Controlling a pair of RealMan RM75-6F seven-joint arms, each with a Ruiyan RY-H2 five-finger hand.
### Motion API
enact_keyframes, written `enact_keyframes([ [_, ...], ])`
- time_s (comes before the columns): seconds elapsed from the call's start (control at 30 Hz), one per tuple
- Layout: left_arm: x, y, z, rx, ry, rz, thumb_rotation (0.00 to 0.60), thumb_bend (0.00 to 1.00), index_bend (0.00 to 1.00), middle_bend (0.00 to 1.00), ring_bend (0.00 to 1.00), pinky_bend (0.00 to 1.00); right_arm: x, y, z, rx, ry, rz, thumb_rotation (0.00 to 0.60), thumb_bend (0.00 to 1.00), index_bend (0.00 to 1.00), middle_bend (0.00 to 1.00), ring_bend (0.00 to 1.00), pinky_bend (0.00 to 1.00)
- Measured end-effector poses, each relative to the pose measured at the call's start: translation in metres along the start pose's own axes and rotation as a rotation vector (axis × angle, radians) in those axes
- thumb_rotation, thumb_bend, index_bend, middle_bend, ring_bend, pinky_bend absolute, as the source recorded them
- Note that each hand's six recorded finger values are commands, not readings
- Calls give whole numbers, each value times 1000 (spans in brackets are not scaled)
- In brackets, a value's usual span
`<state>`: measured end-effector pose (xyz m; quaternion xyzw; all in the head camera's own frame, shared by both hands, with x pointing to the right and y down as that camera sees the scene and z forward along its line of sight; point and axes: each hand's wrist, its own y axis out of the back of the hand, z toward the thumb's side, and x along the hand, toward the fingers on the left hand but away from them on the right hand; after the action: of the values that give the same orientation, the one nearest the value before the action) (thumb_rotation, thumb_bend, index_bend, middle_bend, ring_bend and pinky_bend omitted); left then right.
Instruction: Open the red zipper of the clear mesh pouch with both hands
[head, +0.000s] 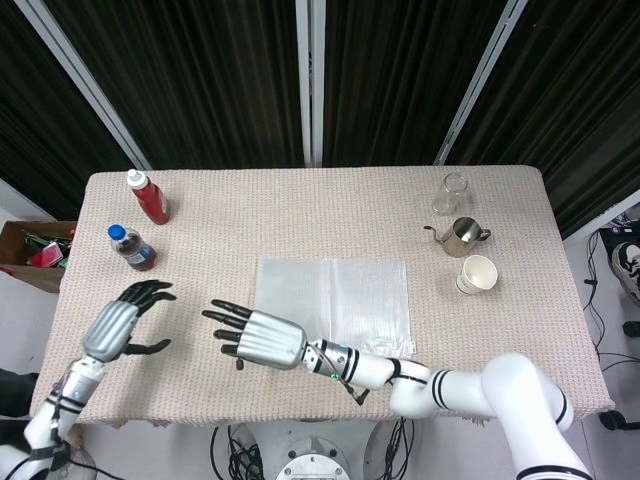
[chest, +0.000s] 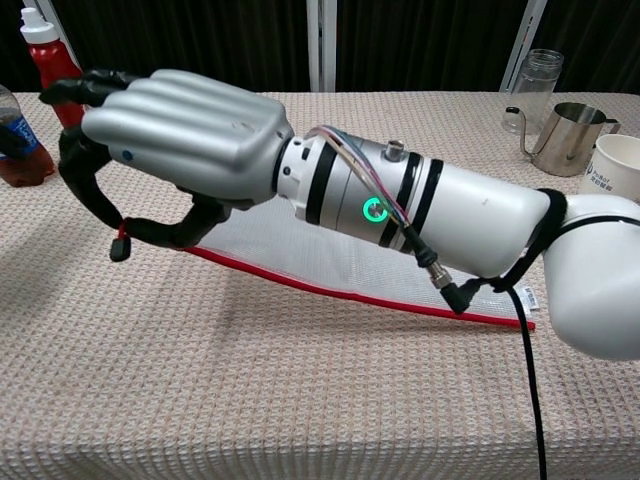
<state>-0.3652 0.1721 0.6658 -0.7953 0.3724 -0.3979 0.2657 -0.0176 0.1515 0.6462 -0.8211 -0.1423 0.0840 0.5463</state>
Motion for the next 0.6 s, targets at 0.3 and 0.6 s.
enact_keyframes([
  [0.3,39,-34,41,-86,-177,-98,600,161,339,144,104,135,2,17,-11,1,-22,-54,600,477,924,297,0,0],
  [0.6,58,-54,66,-163,-261,-95,600,161,372,144,103,135,4,19,-19,-12,-44,-59,600,477,924,296,0,0],
])
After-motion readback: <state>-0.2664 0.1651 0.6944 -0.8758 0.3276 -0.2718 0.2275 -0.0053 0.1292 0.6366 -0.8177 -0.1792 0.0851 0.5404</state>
